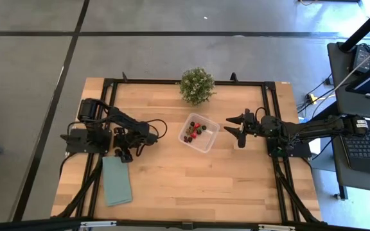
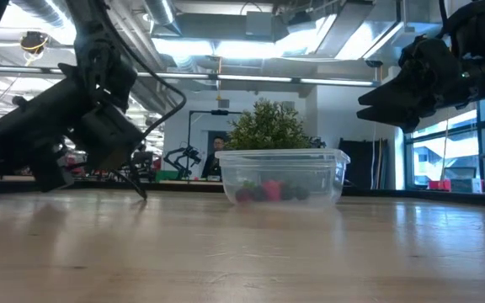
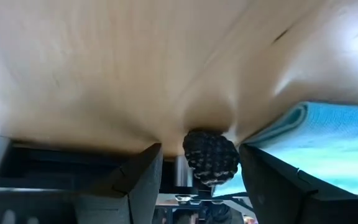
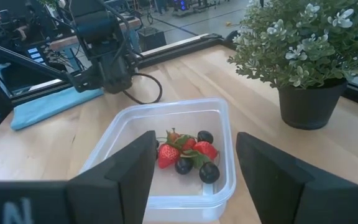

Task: Pick and placing Produce into tupperware
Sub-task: Put the blackberry into the bin

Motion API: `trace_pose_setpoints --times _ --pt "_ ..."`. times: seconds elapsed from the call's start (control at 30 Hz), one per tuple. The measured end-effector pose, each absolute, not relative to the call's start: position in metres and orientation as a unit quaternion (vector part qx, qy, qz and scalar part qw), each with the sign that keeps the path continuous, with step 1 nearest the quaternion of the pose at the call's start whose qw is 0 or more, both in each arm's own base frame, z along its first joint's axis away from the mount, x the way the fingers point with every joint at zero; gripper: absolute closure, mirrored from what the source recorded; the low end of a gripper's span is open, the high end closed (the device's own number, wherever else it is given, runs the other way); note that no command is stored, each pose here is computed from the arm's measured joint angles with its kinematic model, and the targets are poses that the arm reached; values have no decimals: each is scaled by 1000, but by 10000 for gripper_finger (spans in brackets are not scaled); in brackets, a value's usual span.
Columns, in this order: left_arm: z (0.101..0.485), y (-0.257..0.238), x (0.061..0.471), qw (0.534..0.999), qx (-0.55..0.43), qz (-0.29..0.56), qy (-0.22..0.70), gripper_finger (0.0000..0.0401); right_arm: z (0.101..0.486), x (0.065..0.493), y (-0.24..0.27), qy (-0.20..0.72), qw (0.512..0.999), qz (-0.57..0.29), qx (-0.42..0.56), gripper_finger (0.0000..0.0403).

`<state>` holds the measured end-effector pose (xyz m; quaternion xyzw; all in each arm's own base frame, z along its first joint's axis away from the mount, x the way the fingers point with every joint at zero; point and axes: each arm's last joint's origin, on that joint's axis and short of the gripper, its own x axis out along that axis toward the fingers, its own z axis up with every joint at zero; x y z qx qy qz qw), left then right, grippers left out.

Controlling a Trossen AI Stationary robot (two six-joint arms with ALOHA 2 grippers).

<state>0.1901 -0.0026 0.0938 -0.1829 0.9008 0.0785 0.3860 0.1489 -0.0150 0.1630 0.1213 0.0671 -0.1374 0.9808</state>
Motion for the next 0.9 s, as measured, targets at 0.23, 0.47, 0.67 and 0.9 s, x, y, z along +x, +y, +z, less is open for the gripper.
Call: trace_pose_setpoints --times 0.23,0.47,0.67,0.9 --pt "92 -2 192 399 -186 78 895 195 163 149 -15 65 979 -138 134 176" --pt "92 -2 192 402 -180 79 894 195 163 149 -15 65 979 -138 134 176" --pt "92 -1 192 403 -176 80 895 213 163 149 -15 65 979 -138 134 176" --pt "92 -1 192 404 -169 84 895 279 163 149 -15 65 979 -138 134 176"
